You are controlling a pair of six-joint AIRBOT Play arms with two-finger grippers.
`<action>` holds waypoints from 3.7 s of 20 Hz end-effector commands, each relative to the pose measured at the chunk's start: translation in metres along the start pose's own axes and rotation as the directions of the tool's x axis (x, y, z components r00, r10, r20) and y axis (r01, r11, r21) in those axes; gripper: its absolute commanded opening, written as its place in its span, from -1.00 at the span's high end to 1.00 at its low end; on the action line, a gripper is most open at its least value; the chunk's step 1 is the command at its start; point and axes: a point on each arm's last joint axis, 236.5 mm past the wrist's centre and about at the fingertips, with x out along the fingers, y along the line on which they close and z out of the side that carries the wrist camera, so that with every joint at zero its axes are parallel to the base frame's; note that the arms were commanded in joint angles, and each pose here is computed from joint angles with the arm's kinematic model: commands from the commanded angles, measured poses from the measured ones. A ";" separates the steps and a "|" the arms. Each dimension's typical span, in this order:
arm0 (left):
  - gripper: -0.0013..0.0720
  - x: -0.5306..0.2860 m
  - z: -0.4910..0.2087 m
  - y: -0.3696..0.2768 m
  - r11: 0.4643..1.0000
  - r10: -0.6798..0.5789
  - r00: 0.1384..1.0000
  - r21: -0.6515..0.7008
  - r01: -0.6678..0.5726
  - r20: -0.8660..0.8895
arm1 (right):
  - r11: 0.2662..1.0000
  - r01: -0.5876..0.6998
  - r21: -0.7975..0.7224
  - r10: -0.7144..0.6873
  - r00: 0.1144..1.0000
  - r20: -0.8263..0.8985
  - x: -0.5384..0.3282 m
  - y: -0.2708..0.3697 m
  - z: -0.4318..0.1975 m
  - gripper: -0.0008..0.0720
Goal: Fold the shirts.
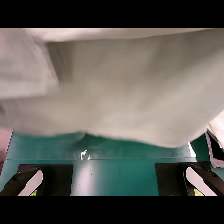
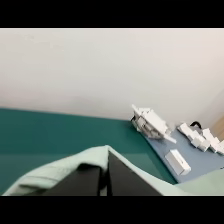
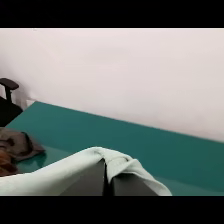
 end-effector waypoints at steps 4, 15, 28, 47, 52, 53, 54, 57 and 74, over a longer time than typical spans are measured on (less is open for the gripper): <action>0.87 0.136 -0.203 0.210 0.874 0.113 0.892 -0.384 -0.299 -0.437 | 0.844 0.225 0.487 0.074 0.851 -0.521 0.149 -0.107 -0.257 0.92; 0.87 0.231 -0.370 0.339 0.793 0.265 0.799 -0.349 -0.499 -0.539 | 0.856 0.274 0.439 0.213 0.586 -0.782 0.278 -0.132 -0.467 0.92; 0.87 0.196 -0.364 0.351 0.801 0.215 0.704 -0.290 -0.524 -0.677 | 0.837 0.377 0.396 0.237 0.402 -0.884 0.223 -0.165 -0.454 0.91; 0.22 0.156 -0.431 0.360 0.828 0.322 0.424 0.035 -0.560 -0.847 | 0.910 0.373 0.181 0.123 0.174 -0.977 0.205 -0.145 -0.492 0.50; -0.25 0.135 -0.437 0.348 0.850 0.291 0.349 0.073 -0.521 -0.891 | 0.913 0.375 0.162 0.123 0.124 -0.985 0.189 -0.145 -0.489 -0.28; -0.26 0.131 -0.431 0.343 0.858 0.292 0.350 0.083 -0.507 -0.890 | 0.918 0.375 0.125 0.083 0.127 -0.988 0.184 -0.151 -0.481 -0.28; -0.26 0.125 -0.419 0.338 0.863 0.314 0.357 0.108 -0.494 -0.880 | 0.923 0.376 0.082 0.028 0.148 -0.989 0.180 -0.160 -0.469 -0.28; -0.93 0.086 -0.371 0.334 0.829 0.461 0.357 0.250 -0.501 -0.813 | 0.917 0.394 0.068 -0.065 0.316 -0.947 0.177 -0.161 -0.413 -0.28; -0.97 -0.074 -0.500 0.237 0.885 0.095 0.141 0.019 -0.464 -0.985 | 0.766 0.573 0.291 0.059 0.388 -0.920 0.010 -0.101 -0.511 -0.67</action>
